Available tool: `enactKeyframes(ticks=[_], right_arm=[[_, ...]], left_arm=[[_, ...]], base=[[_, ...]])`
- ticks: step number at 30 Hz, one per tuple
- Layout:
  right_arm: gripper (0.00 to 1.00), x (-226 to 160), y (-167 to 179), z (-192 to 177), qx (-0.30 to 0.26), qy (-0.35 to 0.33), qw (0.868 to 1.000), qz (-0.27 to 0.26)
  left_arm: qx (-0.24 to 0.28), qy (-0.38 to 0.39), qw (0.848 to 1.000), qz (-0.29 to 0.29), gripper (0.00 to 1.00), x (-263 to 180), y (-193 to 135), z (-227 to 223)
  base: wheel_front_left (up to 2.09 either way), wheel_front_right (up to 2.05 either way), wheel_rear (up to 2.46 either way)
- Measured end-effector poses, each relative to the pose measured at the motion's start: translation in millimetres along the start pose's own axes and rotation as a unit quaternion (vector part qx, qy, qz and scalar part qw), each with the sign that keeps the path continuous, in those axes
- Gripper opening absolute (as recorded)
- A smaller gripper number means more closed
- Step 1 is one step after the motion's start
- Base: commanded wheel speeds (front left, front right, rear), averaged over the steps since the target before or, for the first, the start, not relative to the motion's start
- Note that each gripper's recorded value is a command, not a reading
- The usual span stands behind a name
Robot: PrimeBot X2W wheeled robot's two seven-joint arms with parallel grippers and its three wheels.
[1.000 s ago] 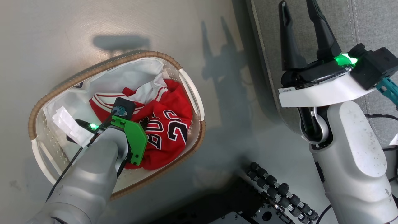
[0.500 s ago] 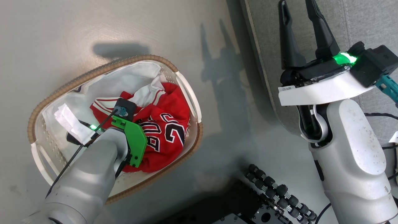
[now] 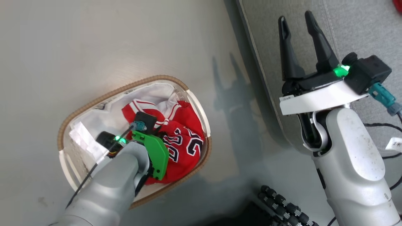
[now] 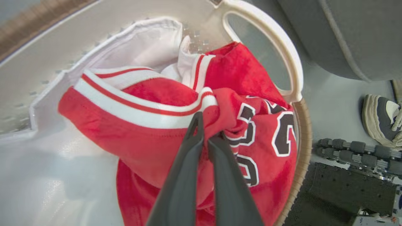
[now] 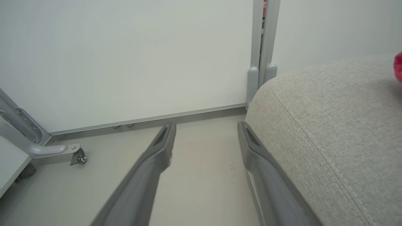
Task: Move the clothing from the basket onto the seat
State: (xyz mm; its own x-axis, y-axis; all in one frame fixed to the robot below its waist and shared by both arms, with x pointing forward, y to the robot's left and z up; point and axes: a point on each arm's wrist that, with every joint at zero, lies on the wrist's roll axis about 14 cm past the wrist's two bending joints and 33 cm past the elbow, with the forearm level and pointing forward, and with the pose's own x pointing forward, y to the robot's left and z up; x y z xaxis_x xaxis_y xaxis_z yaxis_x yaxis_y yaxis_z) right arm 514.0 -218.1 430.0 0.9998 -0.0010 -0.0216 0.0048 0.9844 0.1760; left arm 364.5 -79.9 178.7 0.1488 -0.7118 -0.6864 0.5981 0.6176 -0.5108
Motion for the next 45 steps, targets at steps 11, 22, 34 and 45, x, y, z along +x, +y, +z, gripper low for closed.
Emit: enactKeyframes(ticks=[11, 22, 34, 45], right_arm=[[1.0, -30.6, 13.2, 29.0, 0.003, -0.016, 1.0, 0.003], [1.0, -56.9, 40.8, 48.7, 0.02, -0.031, 0.999, 0.029], [1.0, -89.5, 66.9, 63.3, 0.027, -0.042, 0.997, 0.058], [1.0, -108.9, 82.2, 72.7, 0.035, -0.053, 0.995, 0.077]], left_arm=[[-0.01, -0.1, 0.995, 0.021, 0.0, -52.5, -28.9, 33.9], [-0.015, -0.253, 0.966, 0.054, 0.0, -124.4, -37.8, 106.4], [0.003, -0.439, 0.894, 0.086, 0.0, -224.8, -65.9, 168.1], [0.04, -0.577, 0.813, 0.073, 0.0, -312.8, -107.5, 221.3]], base=[[0.0, 0.0, 0.0], [0.0, 0.0, 0.0], [0.0, 0.0, 0.0], [0.0, 0.0, 0.0]])
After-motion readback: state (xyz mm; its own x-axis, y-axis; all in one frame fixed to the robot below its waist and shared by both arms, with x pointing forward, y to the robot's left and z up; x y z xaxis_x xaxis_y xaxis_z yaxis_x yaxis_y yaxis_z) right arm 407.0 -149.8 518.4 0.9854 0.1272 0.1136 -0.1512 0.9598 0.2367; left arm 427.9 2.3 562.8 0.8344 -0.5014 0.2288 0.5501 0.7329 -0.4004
